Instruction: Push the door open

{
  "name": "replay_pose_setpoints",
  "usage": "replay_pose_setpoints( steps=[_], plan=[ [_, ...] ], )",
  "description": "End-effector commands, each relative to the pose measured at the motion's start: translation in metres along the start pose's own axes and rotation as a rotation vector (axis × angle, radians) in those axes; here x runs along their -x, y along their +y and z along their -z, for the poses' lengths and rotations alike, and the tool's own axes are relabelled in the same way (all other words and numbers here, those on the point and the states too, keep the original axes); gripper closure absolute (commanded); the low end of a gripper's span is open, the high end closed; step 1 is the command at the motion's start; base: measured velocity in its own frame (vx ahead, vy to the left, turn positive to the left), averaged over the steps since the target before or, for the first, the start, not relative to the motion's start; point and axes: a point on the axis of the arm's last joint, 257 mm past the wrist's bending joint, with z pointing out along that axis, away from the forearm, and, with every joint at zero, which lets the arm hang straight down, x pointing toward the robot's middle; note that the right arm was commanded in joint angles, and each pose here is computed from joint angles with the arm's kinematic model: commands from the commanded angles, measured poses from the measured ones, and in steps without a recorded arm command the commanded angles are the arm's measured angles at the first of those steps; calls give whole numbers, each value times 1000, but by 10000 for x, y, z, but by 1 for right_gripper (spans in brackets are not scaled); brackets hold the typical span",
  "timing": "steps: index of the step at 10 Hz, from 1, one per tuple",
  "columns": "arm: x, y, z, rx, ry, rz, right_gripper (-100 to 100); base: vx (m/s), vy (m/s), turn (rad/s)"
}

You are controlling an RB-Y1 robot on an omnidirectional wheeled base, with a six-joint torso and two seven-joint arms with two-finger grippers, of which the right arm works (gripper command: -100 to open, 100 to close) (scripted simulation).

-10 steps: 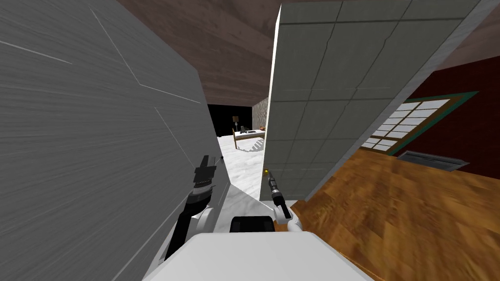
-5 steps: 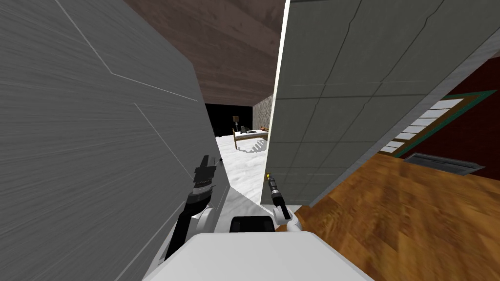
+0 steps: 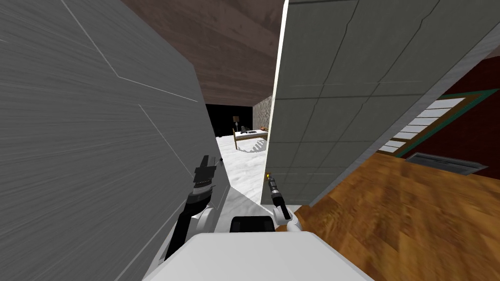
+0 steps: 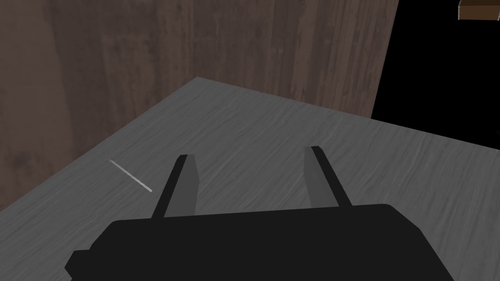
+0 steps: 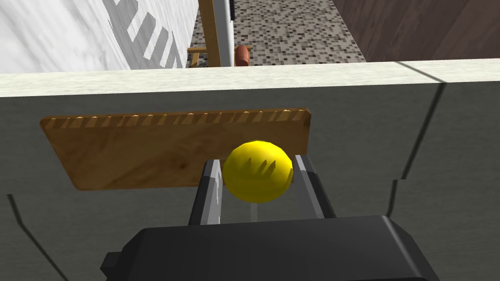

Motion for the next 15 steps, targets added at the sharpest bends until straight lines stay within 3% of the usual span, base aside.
replay_pose_setpoints(
  steps=[1,3,4,7,9,10,13,15],
  plan=[
    [132,6,-8,1,-19,15,100,98,13,-36],
    [158,8,-10,1,-24,18,100,124,25,-23],
    [276,17,-17,3,-43,30,100,142,22,-55],
    [375,25,-22,4,-61,39,100,165,12,-40],
    [579,47,-29,6,-103,54,100,192,21,-124],
    [505,9,-28,-5,-91,44,-100,-62,78,-110],
    [440,13,-51,-7,-94,26,-100,-240,94,-52],
    [246,12,-79,-12,-96,-19,-100,-262,85,-74]
  ],
)
